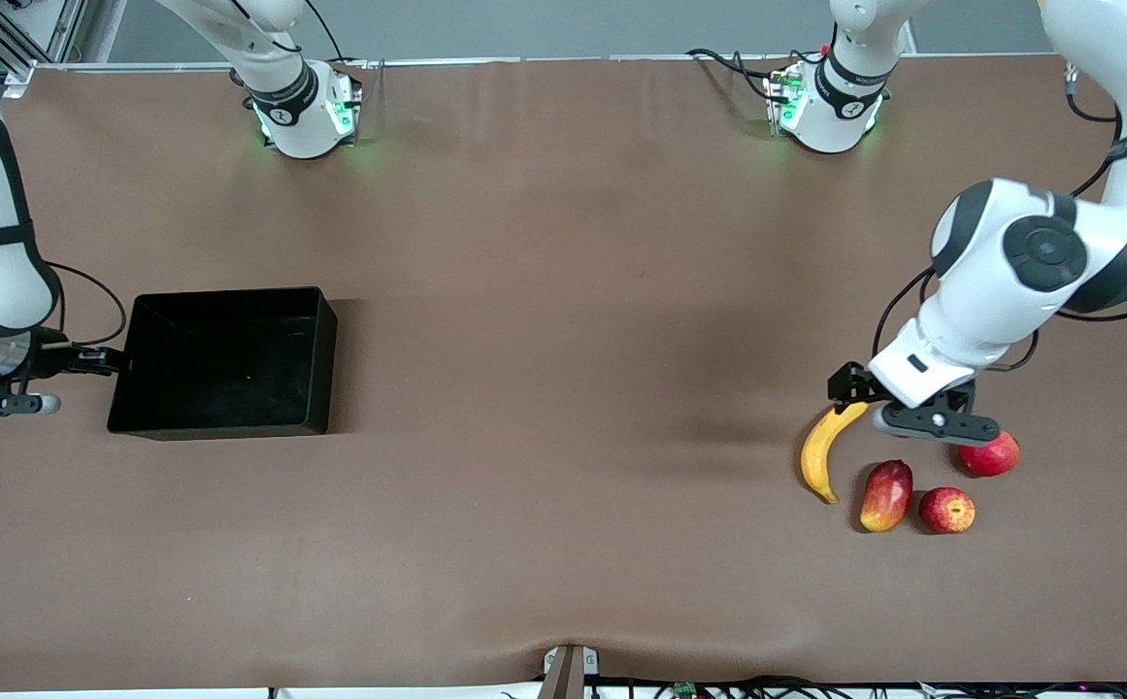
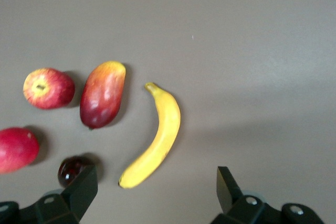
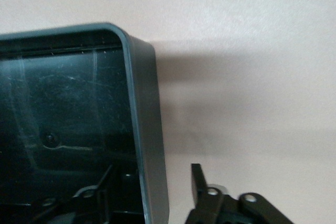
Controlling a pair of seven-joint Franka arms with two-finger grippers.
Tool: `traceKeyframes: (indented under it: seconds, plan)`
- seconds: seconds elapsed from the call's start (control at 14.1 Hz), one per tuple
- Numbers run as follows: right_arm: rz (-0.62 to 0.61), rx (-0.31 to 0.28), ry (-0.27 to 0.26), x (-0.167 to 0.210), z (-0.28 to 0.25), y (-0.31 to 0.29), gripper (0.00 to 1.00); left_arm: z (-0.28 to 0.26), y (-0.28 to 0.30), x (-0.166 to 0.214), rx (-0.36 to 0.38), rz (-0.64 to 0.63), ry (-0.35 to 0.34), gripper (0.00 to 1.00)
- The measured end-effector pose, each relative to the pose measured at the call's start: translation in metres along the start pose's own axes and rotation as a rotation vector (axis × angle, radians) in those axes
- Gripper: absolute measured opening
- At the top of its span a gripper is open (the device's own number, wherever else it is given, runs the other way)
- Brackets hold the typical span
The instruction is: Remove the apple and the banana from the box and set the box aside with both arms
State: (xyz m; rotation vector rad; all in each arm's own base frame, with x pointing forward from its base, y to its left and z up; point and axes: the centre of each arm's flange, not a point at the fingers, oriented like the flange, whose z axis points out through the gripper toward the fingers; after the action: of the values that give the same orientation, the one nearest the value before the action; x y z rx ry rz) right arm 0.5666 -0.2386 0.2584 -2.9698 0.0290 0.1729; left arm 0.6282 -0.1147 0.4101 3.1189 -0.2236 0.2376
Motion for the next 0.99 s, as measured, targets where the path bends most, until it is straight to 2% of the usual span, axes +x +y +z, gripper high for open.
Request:
traceKeyframes:
  seconds: [0.21,0.35,0.64,0.71,0.85,0.99]
  plan:
    - [-0.089,-0.024,0.055,0.016,-0.035,0.004,0.99,-0.041,-0.011,0.005,0.028,-0.095,-0.071,1.00]
    - [-0.180,-0.045,0.097,0.030,-0.077,0.006,1.00,-0.061,-0.014,0.007,0.045,-0.132,-0.088,1.00]
    - [-0.246,-0.124,0.215,0.054,-0.159,0.001,1.00,-0.096,-0.016,0.010,0.068,-0.145,-0.065,1.00]
    - [-0.271,-0.156,0.229,0.058,-0.174,-0.003,1.00,-0.109,-0.020,0.012,0.074,-0.154,-0.064,1.00]
    - [-0.350,-0.251,0.201,0.068,-0.197,-0.025,1.00,-0.136,-0.029,0.016,0.081,-0.175,-0.054,1.00]
    - [-0.407,-0.311,0.223,0.081,-0.220,-0.055,1.00,-0.151,-0.032,0.018,0.084,-0.184,-0.044,1.00]
